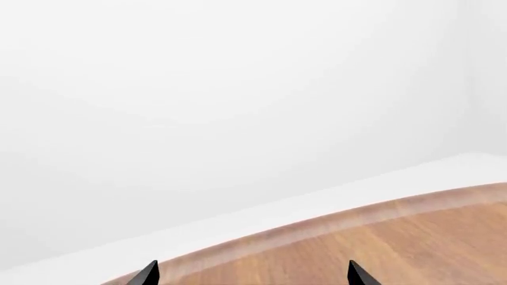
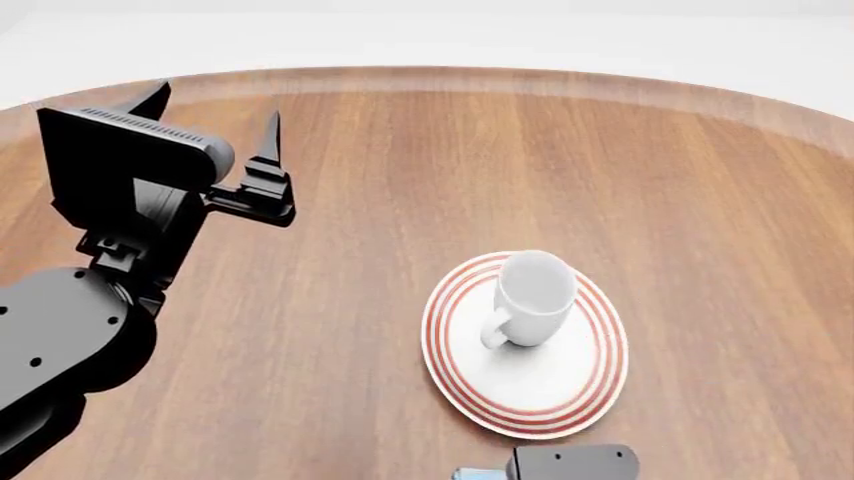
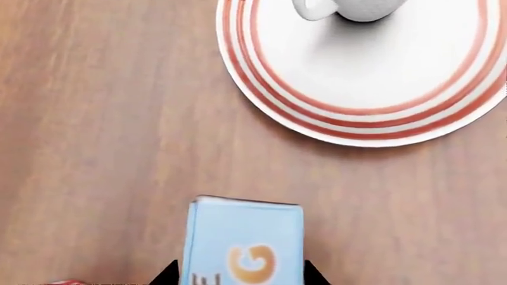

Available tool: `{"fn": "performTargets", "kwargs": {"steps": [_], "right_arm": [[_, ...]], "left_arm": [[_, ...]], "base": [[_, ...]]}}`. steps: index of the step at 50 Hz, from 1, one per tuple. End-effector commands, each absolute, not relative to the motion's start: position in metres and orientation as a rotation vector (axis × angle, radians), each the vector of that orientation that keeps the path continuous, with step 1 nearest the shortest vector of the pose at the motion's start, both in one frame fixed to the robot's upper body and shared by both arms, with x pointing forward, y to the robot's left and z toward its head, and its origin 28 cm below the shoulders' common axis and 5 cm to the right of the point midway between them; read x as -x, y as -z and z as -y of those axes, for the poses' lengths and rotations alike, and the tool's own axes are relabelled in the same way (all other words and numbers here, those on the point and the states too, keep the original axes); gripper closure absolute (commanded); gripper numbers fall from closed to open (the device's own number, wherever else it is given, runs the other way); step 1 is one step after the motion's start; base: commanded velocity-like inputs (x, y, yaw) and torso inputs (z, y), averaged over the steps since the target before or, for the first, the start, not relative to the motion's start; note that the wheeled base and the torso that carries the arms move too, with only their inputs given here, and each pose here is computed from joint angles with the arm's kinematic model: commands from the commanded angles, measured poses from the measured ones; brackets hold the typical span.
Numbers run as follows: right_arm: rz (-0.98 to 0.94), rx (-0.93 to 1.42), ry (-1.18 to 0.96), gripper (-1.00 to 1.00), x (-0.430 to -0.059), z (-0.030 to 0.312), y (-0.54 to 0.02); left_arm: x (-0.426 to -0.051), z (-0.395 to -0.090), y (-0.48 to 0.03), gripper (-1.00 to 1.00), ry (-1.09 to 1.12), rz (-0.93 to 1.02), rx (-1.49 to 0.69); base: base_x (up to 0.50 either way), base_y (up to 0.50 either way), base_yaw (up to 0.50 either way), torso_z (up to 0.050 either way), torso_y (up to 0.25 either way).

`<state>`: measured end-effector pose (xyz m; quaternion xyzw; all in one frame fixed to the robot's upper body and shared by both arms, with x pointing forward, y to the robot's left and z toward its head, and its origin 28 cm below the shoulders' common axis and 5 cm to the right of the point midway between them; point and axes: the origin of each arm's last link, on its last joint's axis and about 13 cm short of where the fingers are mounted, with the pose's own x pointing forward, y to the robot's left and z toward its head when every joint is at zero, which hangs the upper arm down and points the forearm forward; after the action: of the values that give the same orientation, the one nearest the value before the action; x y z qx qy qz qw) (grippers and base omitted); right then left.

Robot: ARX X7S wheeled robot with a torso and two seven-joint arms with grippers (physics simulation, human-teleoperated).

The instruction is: Pick up the white mug and put it on the plate, and put the chocolate pudding to the right of the plate.

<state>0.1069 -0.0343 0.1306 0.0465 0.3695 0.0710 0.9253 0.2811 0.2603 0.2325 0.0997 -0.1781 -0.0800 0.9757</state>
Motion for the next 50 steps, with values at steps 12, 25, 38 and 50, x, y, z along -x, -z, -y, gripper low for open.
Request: {"fn": "performTargets", "kwargs": {"steps": [12,25,38,50], "right_arm": [[-0.726,-0.037,-0.151,1.0,-0.109,0.034,-0.127],[-0.616,-0.069,-0.167,1.0,-0.094,0.057,-0.176],[-0.543,-0.081,-0.149,1.0,-0.091,0.089,-0.202],[-0.387,-0.08,0.009,1.0,-0.098,0.12,-0.24]], "left_arm": [[-0.281,-0.26,-0.233,-1.0,0.162,0.358,-0.202],[-0.28,-0.26,-0.234,-1.0,0.16,0.36,-0.2],[-0.281,-0.258,-0.238,-1.0,0.166,0.368,-0.21],[-0.279,-0.258,-0.238,-1.0,0.163,0.369,-0.21]], "base": [[0.0,0.0,0.0,0.0,0.0],[0.0,0.0,0.0,0.0,0.0],[0.0,0.0,0.0,0.0,0.0],[0.0,0.0,0.0,0.0,0.0]]}}
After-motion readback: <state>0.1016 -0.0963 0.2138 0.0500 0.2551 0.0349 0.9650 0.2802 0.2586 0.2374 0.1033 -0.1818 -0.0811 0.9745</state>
